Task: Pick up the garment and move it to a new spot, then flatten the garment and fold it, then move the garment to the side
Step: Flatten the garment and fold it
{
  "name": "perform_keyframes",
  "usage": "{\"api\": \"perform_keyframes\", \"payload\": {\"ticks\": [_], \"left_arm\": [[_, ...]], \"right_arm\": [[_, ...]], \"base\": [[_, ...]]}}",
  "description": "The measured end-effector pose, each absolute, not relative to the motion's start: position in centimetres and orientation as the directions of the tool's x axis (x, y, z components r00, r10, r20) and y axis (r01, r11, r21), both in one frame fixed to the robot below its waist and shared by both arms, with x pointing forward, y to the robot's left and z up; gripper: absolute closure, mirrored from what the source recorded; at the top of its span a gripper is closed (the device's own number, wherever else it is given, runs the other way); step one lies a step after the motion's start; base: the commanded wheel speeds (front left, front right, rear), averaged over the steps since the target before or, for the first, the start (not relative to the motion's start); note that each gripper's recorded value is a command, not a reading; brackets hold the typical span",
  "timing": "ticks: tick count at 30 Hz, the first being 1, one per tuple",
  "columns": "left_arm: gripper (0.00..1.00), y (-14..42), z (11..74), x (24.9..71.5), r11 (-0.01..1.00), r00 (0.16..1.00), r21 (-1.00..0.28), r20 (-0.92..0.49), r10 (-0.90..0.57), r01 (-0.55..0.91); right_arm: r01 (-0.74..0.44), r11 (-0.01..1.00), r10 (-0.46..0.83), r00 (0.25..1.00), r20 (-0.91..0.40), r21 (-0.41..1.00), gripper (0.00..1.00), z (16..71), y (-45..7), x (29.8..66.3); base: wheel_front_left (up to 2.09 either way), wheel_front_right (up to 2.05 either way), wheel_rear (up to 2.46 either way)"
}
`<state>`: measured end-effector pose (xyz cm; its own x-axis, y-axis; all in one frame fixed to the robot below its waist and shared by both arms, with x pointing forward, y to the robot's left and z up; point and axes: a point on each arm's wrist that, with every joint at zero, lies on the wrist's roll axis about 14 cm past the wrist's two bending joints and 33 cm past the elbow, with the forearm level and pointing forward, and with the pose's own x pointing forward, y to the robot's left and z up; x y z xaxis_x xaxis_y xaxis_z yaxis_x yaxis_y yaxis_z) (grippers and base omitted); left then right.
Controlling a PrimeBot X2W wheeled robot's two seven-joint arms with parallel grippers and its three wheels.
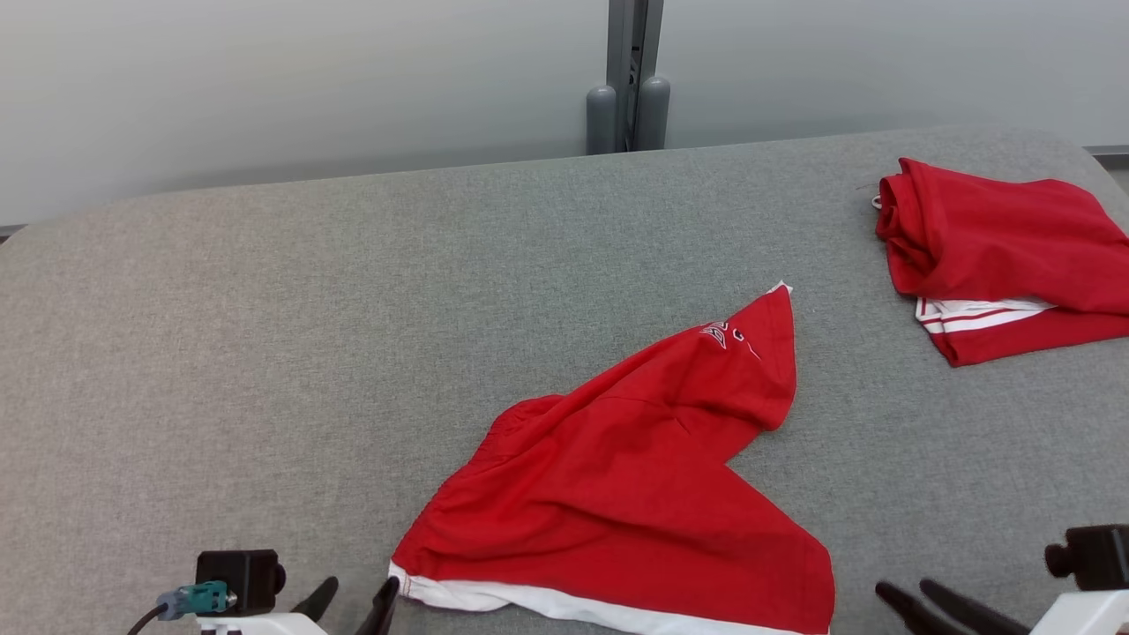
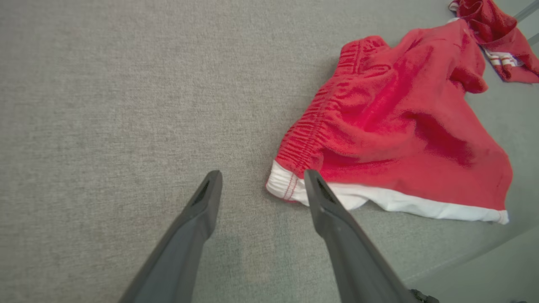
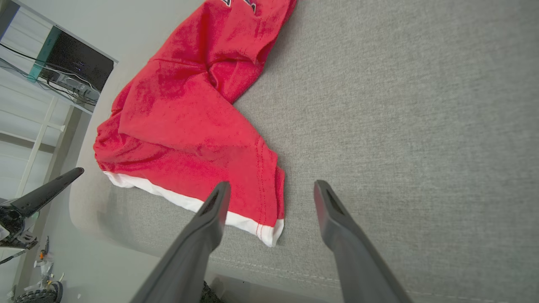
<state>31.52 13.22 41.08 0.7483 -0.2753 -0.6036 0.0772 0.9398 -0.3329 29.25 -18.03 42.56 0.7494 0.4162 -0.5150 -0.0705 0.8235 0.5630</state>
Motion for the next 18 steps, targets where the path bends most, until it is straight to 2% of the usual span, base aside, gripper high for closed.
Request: {"api": "perform_keyframes", "payload": {"ticks": [3, 6, 13, 18], "left_arm": [[0.0, 12.6, 40.9, 30.9, 0.933, 0.709, -0.347, -0.634, -0.308, 0.095], [0.0, 11.8, 40.8, 30.6, 0.925, 0.686, -0.362, -0.644, -0.34, 0.118], [0.0, 11.3, 40.0, 30.4, 0.924, 0.639, -0.356, -0.681, -0.358, 0.138], [0.0, 11.2, 39.9, 31.8, 0.93, 0.657, -0.324, -0.666, -0.354, 0.174]], "right_arm": [[-0.05, 0.823, 0.446, 0.672, -0.59, 0.565, 0.0, 40.8, -17.4, 27.8], [-0.062, 0.821, 0.472, 0.633, -0.613, 0.568, 0.0, 39.9, -16.1, 27.4], [-0.09, 0.797, 0.533, 0.57, -0.625, 0.597, 0.0, 38.6, -13.0, 27.2], [-0.088, 0.81, 0.529, 0.537, -0.657, 0.58, 0.0, 37.1, -12.6, 27.1]], "base": [[0.0, 0.0, 0.0], [0.0, 0.0, 0.0], [0.0, 0.0, 0.0], [0.0, 0.0, 0.0]]}}
